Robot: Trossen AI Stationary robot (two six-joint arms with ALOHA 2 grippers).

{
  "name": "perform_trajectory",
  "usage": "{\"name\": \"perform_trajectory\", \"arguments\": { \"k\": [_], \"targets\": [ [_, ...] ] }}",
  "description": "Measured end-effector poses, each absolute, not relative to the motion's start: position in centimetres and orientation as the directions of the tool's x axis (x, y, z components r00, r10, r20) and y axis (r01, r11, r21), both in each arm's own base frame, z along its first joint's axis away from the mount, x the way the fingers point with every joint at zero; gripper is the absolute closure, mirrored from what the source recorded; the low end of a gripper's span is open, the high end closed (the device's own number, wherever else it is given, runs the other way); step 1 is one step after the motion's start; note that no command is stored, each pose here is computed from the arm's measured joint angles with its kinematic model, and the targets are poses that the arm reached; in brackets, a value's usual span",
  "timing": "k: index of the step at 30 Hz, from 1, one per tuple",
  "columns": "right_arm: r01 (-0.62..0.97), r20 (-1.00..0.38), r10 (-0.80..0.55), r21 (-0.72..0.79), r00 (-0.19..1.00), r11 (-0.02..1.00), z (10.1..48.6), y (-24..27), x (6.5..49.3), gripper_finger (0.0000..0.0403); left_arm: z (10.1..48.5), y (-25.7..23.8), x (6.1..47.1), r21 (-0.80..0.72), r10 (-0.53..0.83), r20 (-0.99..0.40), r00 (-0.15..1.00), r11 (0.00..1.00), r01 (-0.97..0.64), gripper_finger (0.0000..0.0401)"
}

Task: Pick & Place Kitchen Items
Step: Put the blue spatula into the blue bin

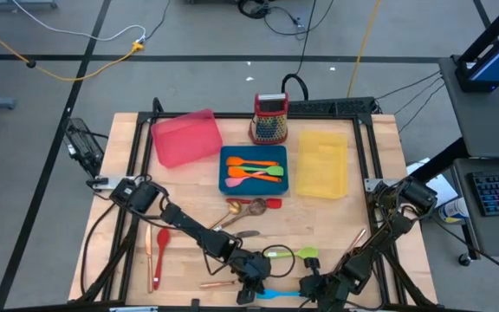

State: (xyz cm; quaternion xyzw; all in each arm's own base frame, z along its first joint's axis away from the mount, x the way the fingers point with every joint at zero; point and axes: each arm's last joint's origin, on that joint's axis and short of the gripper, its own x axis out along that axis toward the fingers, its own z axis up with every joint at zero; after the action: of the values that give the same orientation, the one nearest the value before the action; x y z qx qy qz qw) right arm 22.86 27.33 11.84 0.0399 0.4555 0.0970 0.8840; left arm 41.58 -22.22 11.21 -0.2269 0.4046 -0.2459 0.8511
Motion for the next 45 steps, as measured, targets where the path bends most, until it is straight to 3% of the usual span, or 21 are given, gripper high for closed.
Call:
{"name": "perform_trajectory", "arguments": {
  "k": [5,11,16,25,32,38,45],
  "targets": [
    [-0.176,-0.789,0.209,0.13,0.577,0.976,12.6,27.2,22.8,0.035,11.2,-22.2,41.6,-0.6,-0.604,-0.576,0.551,0.77,0.218,0.0393],
    [-0.176,-0.706,0.153,0.041,0.692,0.983,15.6,26.4,22.9,0.0284,11.3,-22.2,41.7,-0.599,-0.602,-0.567,0.562,0.77,0.221,0.0394],
    [-0.195,-0.659,0.172,0.039,0.732,0.98,17.8,26.1,22.6,0.0255,11.7,-22.1,41.7,-0.588,-0.599,-0.562,0.57,0.774,0.235,0.0389],
    [-0.197,-0.626,0.193,0.065,0.755,0.978,19.2,25.9,22.5,0.0256,13.2,-21.7,41.5,-0.539,-0.556,-0.581,0.594,0.81,0.232,0.039],
    [-0.206,-0.605,0.151,-0.022,0.782,0.978,19.4,25.7,22.7,0.0257,16.2,-20.5,40.2,-0.408,-0.414,-0.676,0.61,0.899,0.159,0.0393],
    [-0.128,-0.564,0.024,-0.144,0.825,0.981,19.4,25.0,23.1,0.026,18.2,-19.3,38.7,-0.281,-0.257,-0.753,0.606,0.958,0.056,0.0394],
    [-0.113,-0.547,-0.018,-0.205,0.837,0.972,19.5,24.1,24.1,0.0261,19.9,-18.1,37.0,-0.139,-0.09,-0.814,0.573,0.989,-0.043,0.0395]
  ]
}}
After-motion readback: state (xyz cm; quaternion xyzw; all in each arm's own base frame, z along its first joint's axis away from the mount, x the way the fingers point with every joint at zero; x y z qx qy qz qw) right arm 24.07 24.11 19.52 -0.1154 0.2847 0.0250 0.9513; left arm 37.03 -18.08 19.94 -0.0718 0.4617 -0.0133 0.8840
